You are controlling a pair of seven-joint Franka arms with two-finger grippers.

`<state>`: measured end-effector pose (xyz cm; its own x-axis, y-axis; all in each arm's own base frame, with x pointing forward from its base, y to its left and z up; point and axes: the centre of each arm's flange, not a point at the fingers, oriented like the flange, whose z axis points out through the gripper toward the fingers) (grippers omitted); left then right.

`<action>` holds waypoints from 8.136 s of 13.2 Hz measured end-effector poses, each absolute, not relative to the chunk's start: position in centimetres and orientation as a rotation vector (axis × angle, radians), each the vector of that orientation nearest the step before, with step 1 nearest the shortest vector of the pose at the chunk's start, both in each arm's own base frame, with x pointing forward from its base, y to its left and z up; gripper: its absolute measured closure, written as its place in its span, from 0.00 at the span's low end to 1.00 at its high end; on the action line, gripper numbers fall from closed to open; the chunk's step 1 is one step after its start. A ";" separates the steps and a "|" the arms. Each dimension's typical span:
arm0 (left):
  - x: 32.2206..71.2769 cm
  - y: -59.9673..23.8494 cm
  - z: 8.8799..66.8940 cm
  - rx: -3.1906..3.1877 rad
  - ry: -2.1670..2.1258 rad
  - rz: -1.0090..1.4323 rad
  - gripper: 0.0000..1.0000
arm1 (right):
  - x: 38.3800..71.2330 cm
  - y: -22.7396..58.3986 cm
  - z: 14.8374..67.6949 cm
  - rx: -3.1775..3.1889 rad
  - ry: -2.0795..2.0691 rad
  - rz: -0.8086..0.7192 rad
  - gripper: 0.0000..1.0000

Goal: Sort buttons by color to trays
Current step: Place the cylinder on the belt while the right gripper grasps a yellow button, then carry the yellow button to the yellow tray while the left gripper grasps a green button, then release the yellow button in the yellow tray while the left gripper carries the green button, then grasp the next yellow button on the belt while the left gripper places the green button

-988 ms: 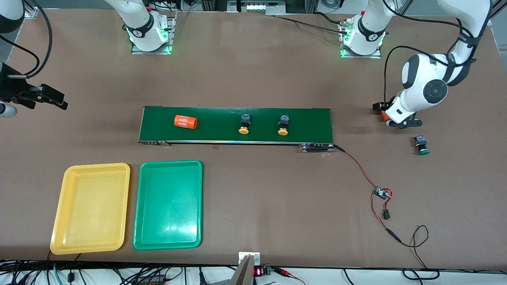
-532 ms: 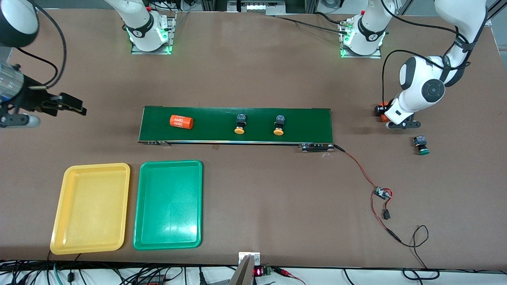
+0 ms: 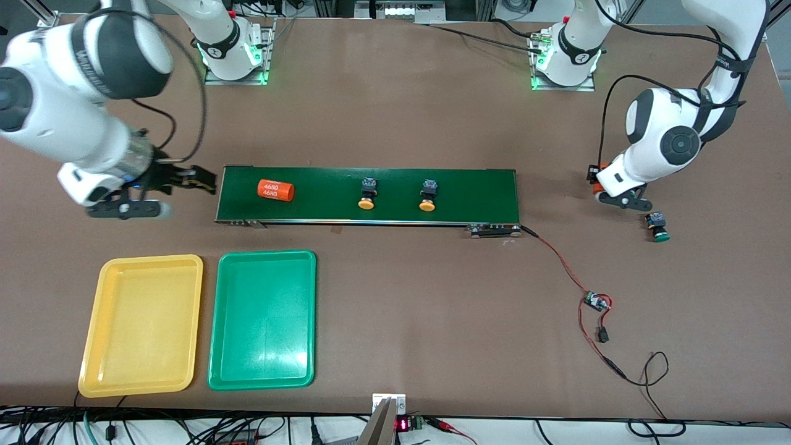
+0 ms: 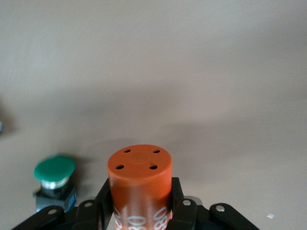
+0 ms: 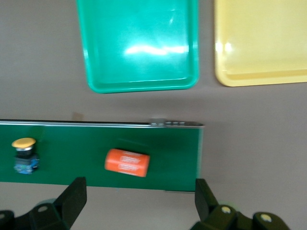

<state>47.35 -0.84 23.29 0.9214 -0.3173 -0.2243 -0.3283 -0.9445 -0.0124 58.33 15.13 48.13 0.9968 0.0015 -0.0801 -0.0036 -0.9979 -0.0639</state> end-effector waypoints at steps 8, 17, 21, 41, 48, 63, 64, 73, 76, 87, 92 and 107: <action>49.0 -19.1 28.3 -2.758 1.456 0.143 0.51 | 55.0 25.1 39.4 -3.094 -0.051 0.152 0.00; 48.9 -29.8 25.1 -2.521 2.003 0.060 0.50 | 49.9 35.7 32.1 -3.081 0.097 0.120 0.00; 49.4 -30.1 25.6 -2.519 2.006 0.034 0.15 | 48.7 37.4 29.3 -3.104 0.040 0.152 0.00; 49.8 6.7 24.2 -2.984 0.336 0.683 0.00 | 49.6 33.4 24.2 -3.174 0.116 0.233 0.59; 45.9 11.2 19.0 -2.909 0.534 0.484 0.00 | 61.2 20.2 30.8 -3.153 0.214 -0.043 0.59; 47.8 8.0 22.4 -3.003 0.530 0.605 0.57 | 69.6 -1.6 23.1 -3.249 -0.335 0.011 0.59; 49.0 5.8 24.0 -3.041 0.530 0.625 0.57 | 70.0 -2.0 22.7 -3.241 -0.307 0.002 0.59; 51.2 -17.8 28.9 -3.242 0.094 0.576 0.57 | 71.3 -3.7 22.7 -3.175 -0.152 -0.022 0.14; 50.3 -24.0 26.3 -3.266 -0.067 0.494 0.57 | 70.6 -3.1 25.7 -3.116 -0.112 0.123 0.00; 51.5 -24.4 31.8 -3.249 -0.147 0.494 0.00 | 64.3 17.5 36.5 -3.050 0.053 0.192 0.00; 53.8 -11.1 32.8 -3.027 -0.158 0.488 0.00 | 61.5 25.8 36.5 -3.076 0.106 0.195 0.00; 55.4 16.2 20.1 -3.021 0.039 0.228 0.00 | 52.8 30.9 29.0 -3.201 0.239 0.434 0.00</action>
